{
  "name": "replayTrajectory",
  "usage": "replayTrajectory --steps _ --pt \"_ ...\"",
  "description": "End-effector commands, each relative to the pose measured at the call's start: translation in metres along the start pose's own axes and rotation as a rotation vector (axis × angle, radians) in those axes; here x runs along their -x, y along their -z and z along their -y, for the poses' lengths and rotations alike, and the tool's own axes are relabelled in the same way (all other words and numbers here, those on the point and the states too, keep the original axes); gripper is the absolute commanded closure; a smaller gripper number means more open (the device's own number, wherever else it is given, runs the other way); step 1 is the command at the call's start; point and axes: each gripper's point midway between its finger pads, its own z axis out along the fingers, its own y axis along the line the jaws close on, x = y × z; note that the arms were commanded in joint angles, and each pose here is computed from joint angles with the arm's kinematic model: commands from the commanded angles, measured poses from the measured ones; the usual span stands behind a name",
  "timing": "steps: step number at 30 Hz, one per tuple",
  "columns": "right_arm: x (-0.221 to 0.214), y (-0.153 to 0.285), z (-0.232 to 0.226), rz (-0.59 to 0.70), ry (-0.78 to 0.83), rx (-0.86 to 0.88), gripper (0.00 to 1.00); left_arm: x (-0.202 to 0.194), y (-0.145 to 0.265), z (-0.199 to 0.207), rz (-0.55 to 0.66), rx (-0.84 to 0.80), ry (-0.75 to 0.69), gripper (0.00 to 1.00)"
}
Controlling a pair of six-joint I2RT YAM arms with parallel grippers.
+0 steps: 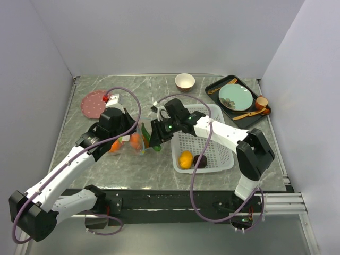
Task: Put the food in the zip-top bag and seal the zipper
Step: Place the fake vegetable in the zipper food storage bag.
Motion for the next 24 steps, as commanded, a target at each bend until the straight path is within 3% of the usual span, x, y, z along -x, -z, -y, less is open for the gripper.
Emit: replayTrajectory --steps 1,11,24 --pt "0.029 0.001 0.001 0.057 0.024 -0.049 0.72 0.009 0.006 0.007 0.028 -0.041 -0.016 0.89" --pt "0.058 -0.011 0.018 0.152 -0.078 -0.147 0.71 0.007 0.007 0.009 0.024 -0.056 -0.009 0.88" --pt "0.072 -0.025 -0.021 0.226 -0.203 0.077 0.68 0.005 0.003 0.011 0.015 -0.063 -0.001 0.89"
